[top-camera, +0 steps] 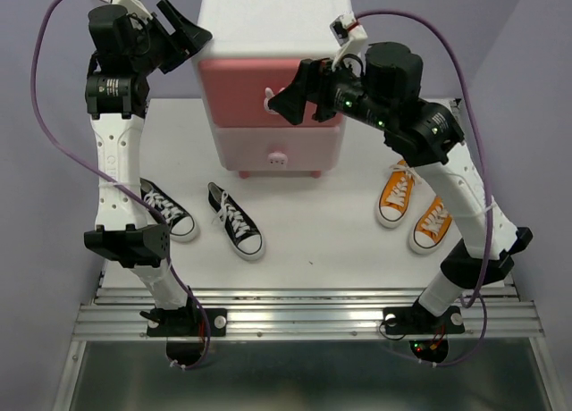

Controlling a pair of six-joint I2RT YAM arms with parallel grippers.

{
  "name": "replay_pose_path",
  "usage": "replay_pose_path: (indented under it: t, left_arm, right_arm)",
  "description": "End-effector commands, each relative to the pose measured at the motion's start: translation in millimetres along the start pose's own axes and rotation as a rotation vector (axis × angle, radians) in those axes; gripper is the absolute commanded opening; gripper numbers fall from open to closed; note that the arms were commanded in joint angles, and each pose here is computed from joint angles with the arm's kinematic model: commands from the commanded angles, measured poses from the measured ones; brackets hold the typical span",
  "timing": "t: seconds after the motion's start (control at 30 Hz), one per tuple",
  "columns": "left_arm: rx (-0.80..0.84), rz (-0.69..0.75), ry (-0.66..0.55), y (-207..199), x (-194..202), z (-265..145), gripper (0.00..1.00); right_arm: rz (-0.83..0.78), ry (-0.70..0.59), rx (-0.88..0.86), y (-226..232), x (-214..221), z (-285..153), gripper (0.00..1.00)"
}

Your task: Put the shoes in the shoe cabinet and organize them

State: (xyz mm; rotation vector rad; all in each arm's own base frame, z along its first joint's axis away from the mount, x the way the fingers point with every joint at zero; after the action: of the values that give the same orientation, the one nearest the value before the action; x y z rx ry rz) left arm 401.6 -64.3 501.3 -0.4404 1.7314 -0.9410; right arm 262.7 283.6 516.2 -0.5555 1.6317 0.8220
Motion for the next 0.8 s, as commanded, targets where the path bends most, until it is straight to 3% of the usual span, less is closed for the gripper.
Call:
replay_pose_path:
  t: [0.0, 0.1, 0.37, 0.77]
  left_arm:
    - [0.044, 0.050, 0.033, -11, 10, 0, 0.82]
    - [0.036, 0.052, 0.051, -8, 16, 4, 0.77]
    - [-0.012, 0.056, 0.082, 4, 28, 7, 0.72]
    - [-0.052, 0.066, 0.094, 18, 36, 8, 0.71]
  right_arm:
    - [-0.037, -0.022, 0.230, -5, 9, 14, 1.00]
    - [-0.092, -0.038, 0.353, 14, 20, 30, 1.00]
    - [-0.100, -0.081, 0.697, 4, 35, 50, 1.00]
    - [-0.123, -0.121, 0.830, -3, 48, 81, 1.00]
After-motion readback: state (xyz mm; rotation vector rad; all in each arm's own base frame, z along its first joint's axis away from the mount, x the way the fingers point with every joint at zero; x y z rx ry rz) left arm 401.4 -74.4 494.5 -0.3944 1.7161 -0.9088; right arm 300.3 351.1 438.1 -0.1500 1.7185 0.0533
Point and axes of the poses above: each gripper's point midway between its finger pads, its own z axis out along the fingers, its own y axis along the line the jaws close on, x = y × z, the point moved 6 cm from there along -z, back along the fingers, and after that the axes turned 12 degrees about -z, right-handed, at the moved point
